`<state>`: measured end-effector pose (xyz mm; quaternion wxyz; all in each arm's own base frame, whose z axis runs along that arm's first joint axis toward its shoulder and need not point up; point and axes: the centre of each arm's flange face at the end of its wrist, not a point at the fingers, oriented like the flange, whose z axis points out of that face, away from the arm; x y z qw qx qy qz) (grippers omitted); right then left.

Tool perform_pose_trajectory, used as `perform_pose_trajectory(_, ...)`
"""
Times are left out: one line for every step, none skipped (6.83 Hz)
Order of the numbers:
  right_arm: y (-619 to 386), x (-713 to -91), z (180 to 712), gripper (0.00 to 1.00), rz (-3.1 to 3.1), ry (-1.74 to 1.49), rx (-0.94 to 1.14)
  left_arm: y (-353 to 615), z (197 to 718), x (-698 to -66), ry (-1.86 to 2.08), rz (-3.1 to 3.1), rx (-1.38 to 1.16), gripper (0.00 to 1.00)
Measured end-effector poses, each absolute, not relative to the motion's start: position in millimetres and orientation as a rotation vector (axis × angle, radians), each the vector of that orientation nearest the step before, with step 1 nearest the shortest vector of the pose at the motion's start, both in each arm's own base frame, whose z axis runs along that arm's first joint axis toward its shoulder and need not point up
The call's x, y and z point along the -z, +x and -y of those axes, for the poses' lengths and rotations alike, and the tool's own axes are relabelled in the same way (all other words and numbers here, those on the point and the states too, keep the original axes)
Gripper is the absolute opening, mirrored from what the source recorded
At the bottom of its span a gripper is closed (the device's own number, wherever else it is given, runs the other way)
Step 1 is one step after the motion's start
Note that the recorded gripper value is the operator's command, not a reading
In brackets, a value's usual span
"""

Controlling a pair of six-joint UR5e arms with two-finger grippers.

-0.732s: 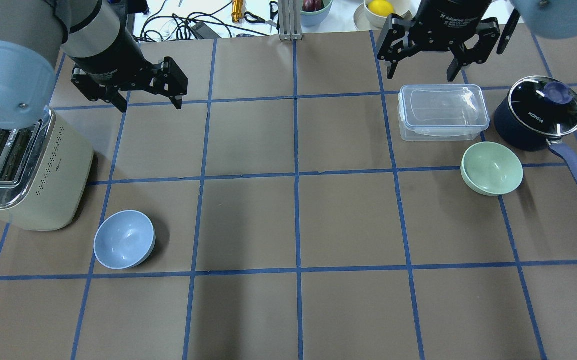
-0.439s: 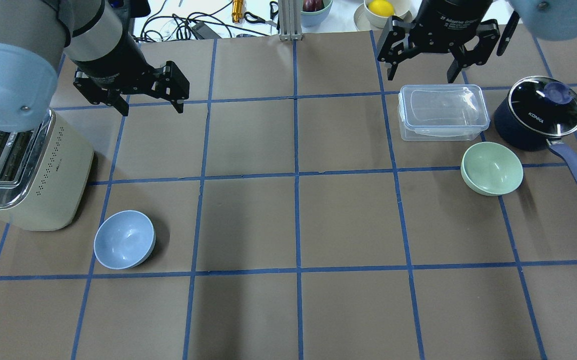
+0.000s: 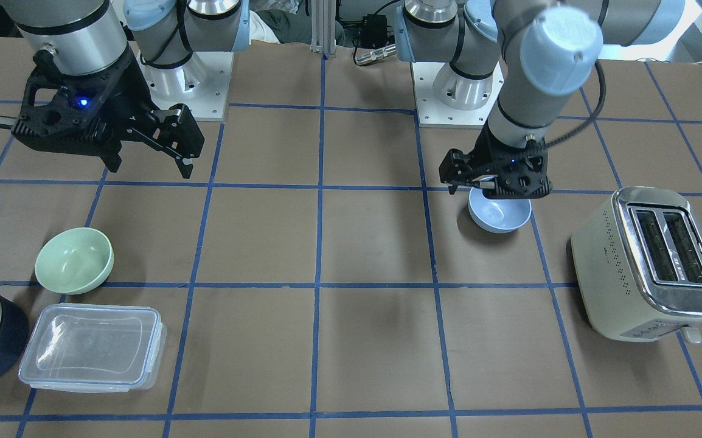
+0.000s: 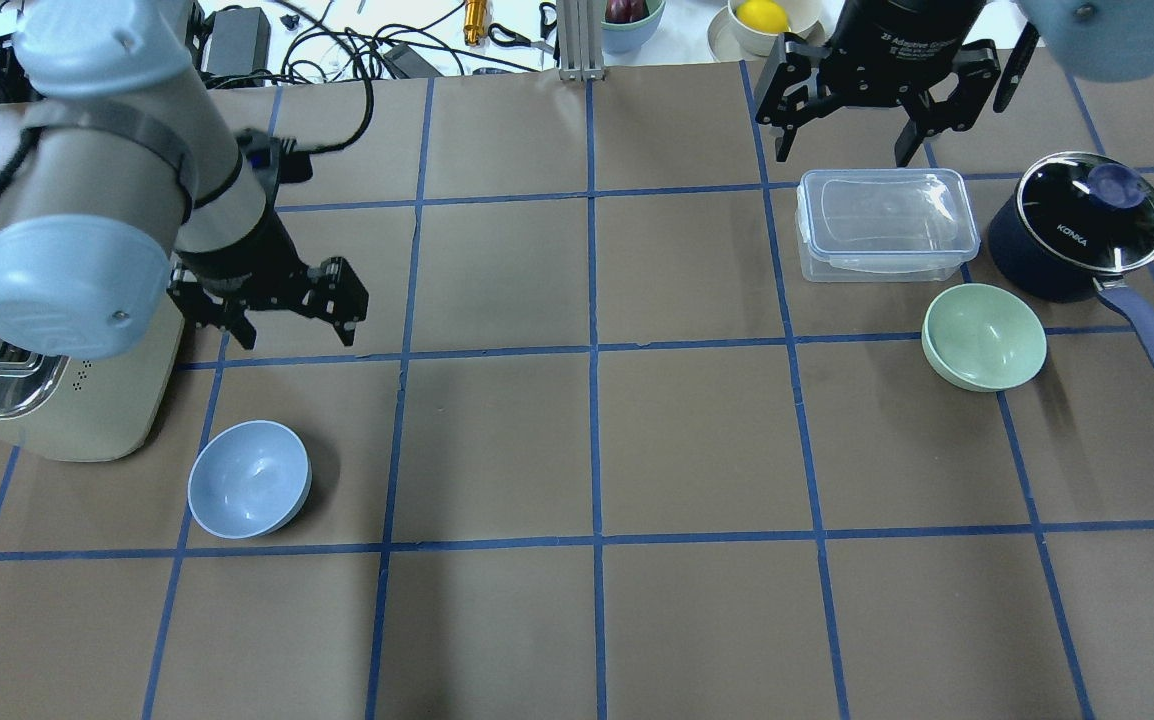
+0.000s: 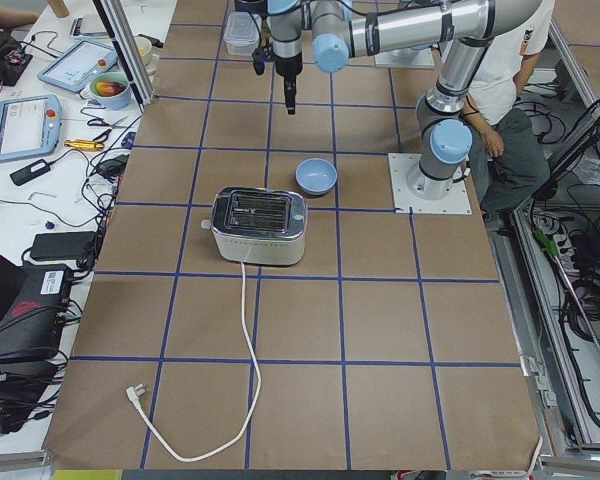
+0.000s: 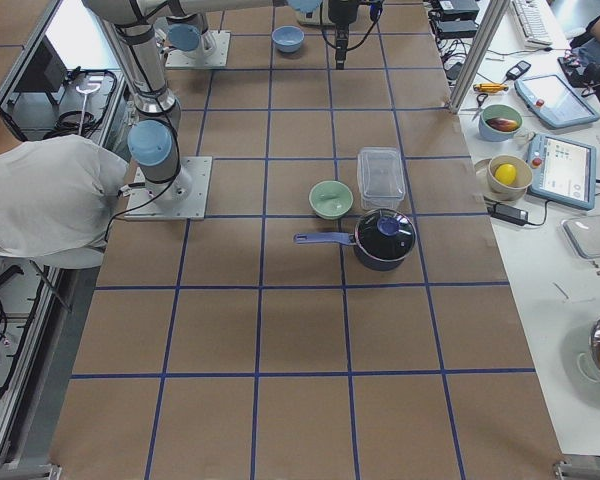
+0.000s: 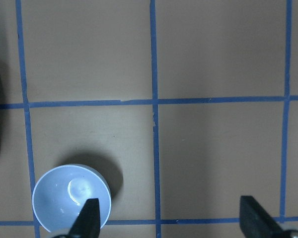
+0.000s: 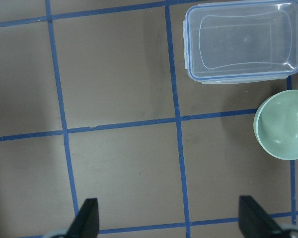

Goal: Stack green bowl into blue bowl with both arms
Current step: 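Lower the left gripper onto the rim of the light blue bowl, then carry the light blue bowl with the left gripper toward the table center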

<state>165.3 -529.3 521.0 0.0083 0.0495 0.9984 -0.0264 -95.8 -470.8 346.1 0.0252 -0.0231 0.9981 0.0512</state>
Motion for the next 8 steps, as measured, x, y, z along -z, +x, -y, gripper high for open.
perform_pose_trajectory(165.2,-520.8,529.3,1.0,-3.12,0.155,0.082,-77.1,456.4,-307.0,-0.114,-3.077,-0.164,1.0)
perform_pose_trajectory(165.1,-520.4,529.3,1.0,-3.12,0.155,0.08,-68.7,443.2,-274.9,-0.133,-3.071,-0.196,1.0)
perform_pose_trajectory(165.1,-520.2,529.2,1.0,-3.12,0.155,0.079,-66.5,430.4,-246.0,-0.135,-3.068,-0.223,0.97)
perform_pose_trajectory(165.6,-520.0,529.1,1.0,-3.119,0.154,0.079,-66.0,415.8,-221.4,-0.131,-3.055,-0.226,0.12)
perform_pose_trajectory(165.8,-519.9,529.0,1.0,-3.119,0.153,0.078,-65.6,402.9,-203.7,-0.134,-3.033,-0.218,0.0)
perform_pose_trajectory(165.9,-519.9,528.9,1.0,-3.119,0.153,0.078,-65.6,395.3,-195.7,-0.157,-3.019,-0.212,0.0)
perform_pose_trajectory(166.0,-519.8,528.9,1.0,-3.119,0.153,0.078,-66.7,392.5,-192.1,-0.179,-3.011,-0.212,0.0)
perform_pose_trajectory(165.9,-519.8,528.9,1.0,-3.119,0.153,0.077,-68.7,392.5,-193.0,-0.182,-3.01,-0.202,0.0)
